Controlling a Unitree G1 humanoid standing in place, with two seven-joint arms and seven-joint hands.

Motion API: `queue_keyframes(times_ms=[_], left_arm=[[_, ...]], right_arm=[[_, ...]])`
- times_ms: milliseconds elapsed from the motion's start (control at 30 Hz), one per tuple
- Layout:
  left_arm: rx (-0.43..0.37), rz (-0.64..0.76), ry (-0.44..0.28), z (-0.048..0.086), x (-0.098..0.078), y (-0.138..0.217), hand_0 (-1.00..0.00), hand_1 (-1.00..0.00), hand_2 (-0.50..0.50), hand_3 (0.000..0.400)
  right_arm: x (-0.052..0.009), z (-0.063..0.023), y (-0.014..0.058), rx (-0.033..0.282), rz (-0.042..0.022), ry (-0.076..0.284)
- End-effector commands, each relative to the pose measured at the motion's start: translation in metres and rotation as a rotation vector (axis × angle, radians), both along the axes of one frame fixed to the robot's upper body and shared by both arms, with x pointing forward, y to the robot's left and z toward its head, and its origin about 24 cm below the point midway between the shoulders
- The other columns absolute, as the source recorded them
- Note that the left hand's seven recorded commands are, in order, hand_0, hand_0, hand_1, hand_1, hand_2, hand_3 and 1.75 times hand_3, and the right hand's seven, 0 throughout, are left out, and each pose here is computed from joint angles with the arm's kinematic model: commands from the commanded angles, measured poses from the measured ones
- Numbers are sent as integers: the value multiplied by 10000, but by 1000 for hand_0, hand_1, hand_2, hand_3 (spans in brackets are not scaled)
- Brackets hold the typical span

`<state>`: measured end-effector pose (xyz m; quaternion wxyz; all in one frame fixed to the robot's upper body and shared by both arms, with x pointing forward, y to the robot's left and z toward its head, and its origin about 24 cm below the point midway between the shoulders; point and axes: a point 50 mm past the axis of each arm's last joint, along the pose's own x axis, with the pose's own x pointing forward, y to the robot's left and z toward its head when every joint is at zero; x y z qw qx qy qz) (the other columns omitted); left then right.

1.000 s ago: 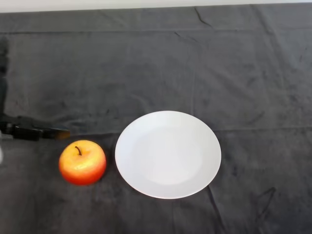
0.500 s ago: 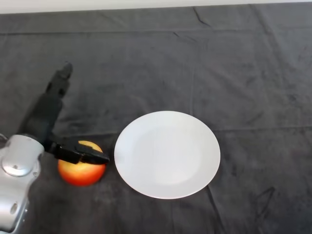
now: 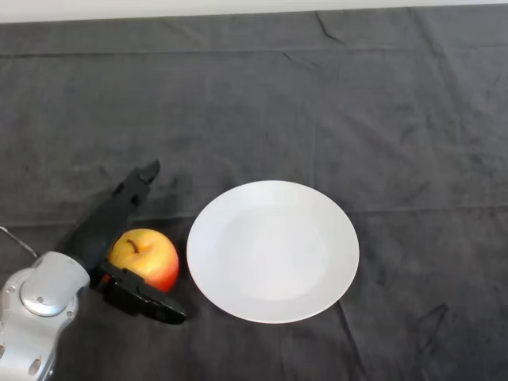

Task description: Move the apple to the plate

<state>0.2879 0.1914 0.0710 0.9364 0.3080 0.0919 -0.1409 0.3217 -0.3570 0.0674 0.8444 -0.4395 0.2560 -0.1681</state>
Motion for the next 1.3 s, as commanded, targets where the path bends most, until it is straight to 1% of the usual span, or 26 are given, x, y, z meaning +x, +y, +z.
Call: queue_keyframes(times_ms=[33,67,267,533,733,833,933,1000,1067,1133,1300], left_arm=[[972,-200,87,46,-15,87,-973,-1000,14,400],[1067,-221,100,52,-9,97,-1000,-1000,0,400],[1543,-213,-85,102,22,145,-1000,-1000,0,400],[1771,46,-877,224,75,176,-1000,-1000,0,400],[1781,78,-1985,427,106,75,-1000,-1000,0,400],[1727,11,-2719,555,114,-7,-1000,-1000,0,400],[1619,-84,-3422,655,109,-95,-1000,-1000,0,400],[1530,-163,-3814,694,101,-158,-1000,-1000,0,400],[1415,-282,-4212,711,93,-240,-1000,-1000,0,400],[1298,-444,-4521,700,91,-338,-1000,-1000,0,400],[1051,-989,-4872,643,107,-566,-1000,-1000,0,400]], right_arm=[[-30,50,-61,-137,-132,-166],[-30,50,-61,-137,-133,-166],[-29,51,-62,-138,-136,-162],[-29,50,-62,-138,-138,-157],[-29,50,-62,-139,-138,-156],[-29,50,-62,-139,-138,-156],[-29,50,-62,-139,-138,-155],[-29,50,-62,-139,-138,-155],[-29,50,-62,-139,-138,-155],[-29,50,-61,-139,-138,-155],[-30,50,-61,-138,-137,-156]])
